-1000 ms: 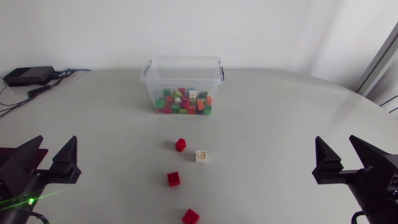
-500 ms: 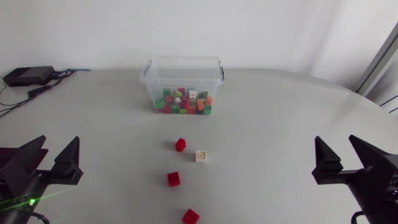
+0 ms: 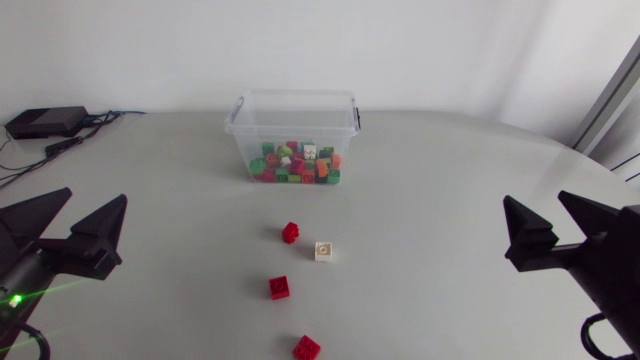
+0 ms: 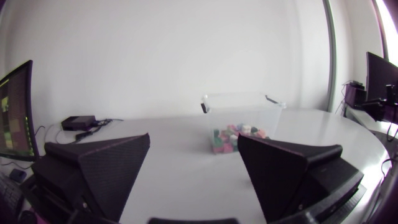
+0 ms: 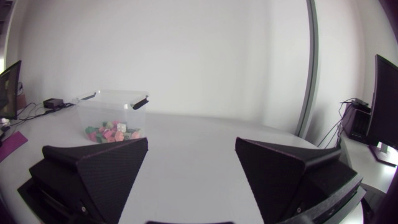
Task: Place the duplo bricks in the container
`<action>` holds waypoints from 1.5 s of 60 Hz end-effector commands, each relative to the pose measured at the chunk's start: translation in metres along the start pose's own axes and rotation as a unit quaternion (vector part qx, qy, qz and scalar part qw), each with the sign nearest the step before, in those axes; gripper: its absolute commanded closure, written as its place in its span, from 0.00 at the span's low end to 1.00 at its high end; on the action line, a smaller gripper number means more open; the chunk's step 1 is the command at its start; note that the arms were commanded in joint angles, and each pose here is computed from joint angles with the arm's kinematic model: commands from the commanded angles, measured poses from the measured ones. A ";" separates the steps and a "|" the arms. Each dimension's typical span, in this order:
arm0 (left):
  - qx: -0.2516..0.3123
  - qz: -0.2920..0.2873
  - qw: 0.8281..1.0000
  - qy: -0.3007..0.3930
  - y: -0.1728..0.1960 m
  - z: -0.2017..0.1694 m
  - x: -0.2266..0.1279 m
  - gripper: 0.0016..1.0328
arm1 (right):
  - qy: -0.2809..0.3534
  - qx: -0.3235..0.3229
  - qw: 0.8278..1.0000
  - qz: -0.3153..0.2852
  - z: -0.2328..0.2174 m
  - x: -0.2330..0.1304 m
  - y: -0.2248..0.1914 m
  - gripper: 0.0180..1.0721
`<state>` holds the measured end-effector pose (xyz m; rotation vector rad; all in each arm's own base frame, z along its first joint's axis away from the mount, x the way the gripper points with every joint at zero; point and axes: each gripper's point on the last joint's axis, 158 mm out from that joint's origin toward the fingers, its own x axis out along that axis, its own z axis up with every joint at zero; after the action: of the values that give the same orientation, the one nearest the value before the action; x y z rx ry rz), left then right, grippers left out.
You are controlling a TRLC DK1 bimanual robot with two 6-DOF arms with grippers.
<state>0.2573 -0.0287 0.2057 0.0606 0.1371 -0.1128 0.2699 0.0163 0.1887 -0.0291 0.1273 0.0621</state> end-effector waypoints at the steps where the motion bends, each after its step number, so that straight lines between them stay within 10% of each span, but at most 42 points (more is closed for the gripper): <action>1: 0.003 -0.021 0.999 0.038 -0.010 -0.002 0.010 0.06 | 0.009 0.005 1.000 0.011 0.008 0.007 0.007 0.04; 30: 0.085 -0.138 0.946 0.282 -0.081 -0.093 0.054 0.10 | 0.232 -0.022 0.972 0.033 -0.051 0.044 0.021 0.04; 46: 0.211 -0.244 0.872 0.369 -0.122 -0.142 0.059 0.10 | 0.329 -0.052 0.937 0.108 -0.075 0.040 0.054 0.04; 60: 0.317 -0.332 0.793 0.401 -0.153 -0.173 0.043 0.09 | 0.341 -0.112 0.916 0.180 -0.079 0.032 0.077 0.04; 70: 0.318 -0.386 0.746 0.440 -0.173 -0.193 0.034 0.09 | 0.401 -0.187 0.868 0.223 -0.101 0.022 0.084 0.05; 90: 0.315 -0.423 0.712 0.464 -0.199 -0.209 0.039 0.12 | 0.346 -0.254 0.854 0.293 -0.099 0.020 0.120 0.05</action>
<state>0.2473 -0.2090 -0.0119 0.7348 1.1394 -1.0234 0.2726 0.1262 0.0903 -0.5227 0.8399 0.6561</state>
